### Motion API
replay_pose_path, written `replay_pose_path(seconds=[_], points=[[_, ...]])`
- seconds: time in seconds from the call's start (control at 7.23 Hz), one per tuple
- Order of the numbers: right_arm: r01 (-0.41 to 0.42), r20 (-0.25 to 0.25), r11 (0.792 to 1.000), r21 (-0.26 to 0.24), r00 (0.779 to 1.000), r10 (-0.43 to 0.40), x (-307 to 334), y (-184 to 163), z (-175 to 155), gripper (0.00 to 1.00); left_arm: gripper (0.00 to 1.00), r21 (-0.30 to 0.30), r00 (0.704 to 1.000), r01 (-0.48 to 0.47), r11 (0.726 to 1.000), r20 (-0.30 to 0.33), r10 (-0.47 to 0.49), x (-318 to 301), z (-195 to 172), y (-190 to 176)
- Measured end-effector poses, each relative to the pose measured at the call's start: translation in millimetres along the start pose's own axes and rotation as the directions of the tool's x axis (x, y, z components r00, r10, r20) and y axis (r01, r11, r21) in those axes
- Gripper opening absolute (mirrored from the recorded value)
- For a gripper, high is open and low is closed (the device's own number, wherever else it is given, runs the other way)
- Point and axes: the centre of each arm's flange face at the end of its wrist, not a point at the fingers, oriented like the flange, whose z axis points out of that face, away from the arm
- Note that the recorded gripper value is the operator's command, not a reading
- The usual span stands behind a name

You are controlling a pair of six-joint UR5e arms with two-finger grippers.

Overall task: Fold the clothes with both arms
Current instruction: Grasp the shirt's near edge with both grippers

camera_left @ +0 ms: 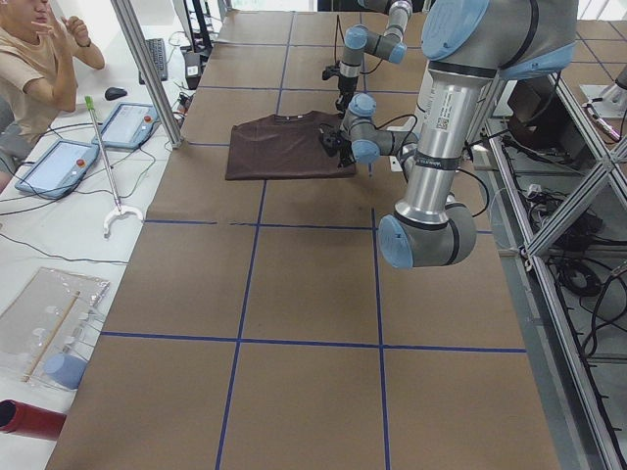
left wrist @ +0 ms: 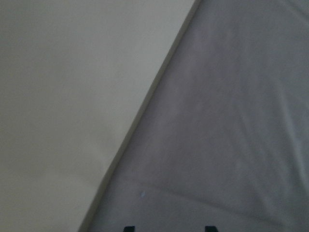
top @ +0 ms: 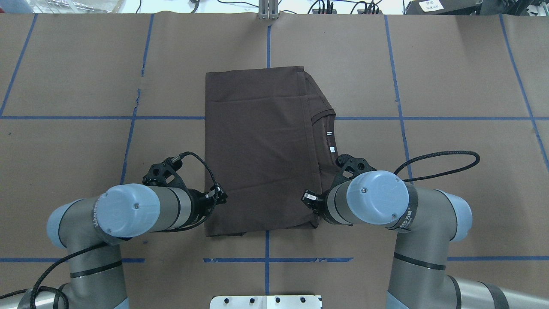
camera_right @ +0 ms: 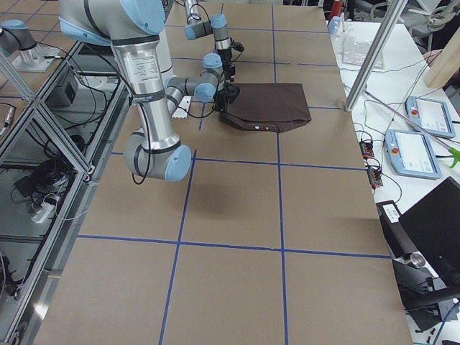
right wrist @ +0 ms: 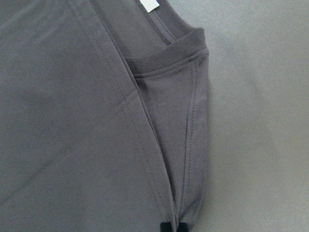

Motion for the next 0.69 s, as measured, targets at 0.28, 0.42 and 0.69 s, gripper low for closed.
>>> replay_pose_path(seconds=[0.28, 0.42, 0.69], points=[[0.000, 0.000, 1.000, -0.001, 1.000, 0.000, 0.2, 0.1, -0.4, 0.00, 0.57, 0.001, 0.998, -0.004, 1.000, 0.057, 0.004, -19.0, 11.1, 13.7], [0.000, 0.000, 1.000, -0.001, 1.000, 0.000, 0.5, 0.1, -0.4, 0.00, 0.49, -0.002, 0.998, -0.006, 1.000, 0.069, 0.007, -22.2, 13.1, 18.0], [0.000, 0.000, 1.000, -0.001, 1.000, 0.000, 0.6, 0.1, -0.3, 0.00, 0.16, -0.007, 0.997, -0.002, 1.000, 0.083, 0.003, -25.8, 15.4, 24.8]])
